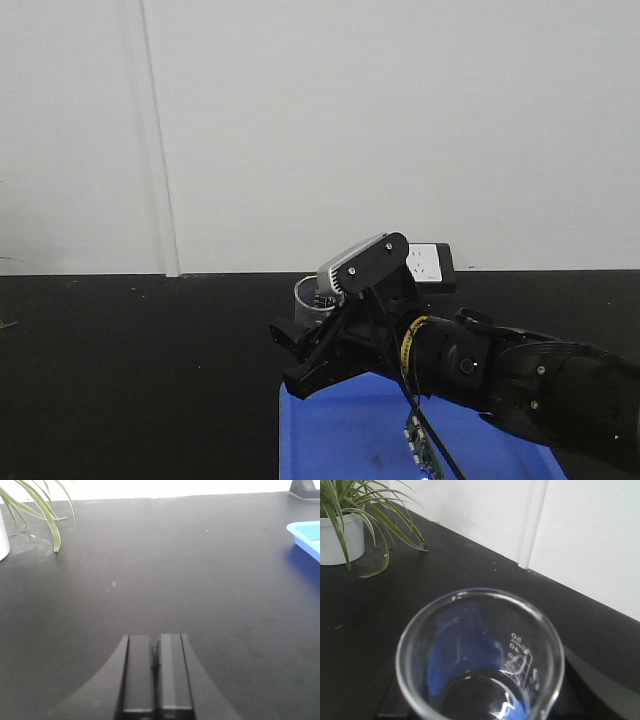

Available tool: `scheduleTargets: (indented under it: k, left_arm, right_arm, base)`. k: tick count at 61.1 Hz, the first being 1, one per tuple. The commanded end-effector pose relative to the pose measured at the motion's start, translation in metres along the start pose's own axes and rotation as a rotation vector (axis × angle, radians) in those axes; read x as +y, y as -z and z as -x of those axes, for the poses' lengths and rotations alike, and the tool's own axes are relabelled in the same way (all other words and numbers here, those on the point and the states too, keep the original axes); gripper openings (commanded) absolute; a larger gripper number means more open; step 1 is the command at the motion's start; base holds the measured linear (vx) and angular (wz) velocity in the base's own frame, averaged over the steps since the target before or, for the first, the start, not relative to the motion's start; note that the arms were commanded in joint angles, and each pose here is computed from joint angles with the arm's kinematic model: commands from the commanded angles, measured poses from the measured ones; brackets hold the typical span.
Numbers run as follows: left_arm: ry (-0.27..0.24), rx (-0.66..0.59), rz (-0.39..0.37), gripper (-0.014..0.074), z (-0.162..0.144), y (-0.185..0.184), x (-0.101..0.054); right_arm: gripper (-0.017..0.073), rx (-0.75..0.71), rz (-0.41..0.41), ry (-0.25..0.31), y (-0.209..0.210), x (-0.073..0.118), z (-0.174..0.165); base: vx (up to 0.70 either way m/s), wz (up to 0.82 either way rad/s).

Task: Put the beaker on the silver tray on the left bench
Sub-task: 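Lift the beaker up out of the blue tray with the right gripper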

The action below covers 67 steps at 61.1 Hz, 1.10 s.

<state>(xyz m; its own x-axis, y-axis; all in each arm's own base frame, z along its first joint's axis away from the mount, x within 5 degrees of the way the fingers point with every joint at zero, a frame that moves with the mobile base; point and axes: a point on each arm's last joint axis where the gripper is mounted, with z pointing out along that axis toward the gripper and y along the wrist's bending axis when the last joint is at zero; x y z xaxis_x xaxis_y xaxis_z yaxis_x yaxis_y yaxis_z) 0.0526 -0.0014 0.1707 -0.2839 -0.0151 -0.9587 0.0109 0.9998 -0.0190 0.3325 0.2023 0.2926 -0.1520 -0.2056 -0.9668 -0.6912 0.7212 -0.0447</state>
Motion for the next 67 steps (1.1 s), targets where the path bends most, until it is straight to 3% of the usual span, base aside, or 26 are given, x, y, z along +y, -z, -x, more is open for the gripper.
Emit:
scheduleTargets:
  k: [1, 67]
  left_arm:
    - [0.008, -0.067, -0.003, 0.0001, 0.0012, -0.0015, 0.0000]
    - [0.008, -0.067, -0.003, 0.0001, 0.0012, -0.0015, 0.0000]
  right_arm:
    - [-0.0014, -0.114, 0.015, -0.001, 0.0144, 0.0019, 0.0317]
    - [-0.0014, -0.106, 0.012, -0.003, 0.0126, 0.0014, 0.0295]
  base:
    - [0.00, 0.00]
    - [-0.03, 0.00]
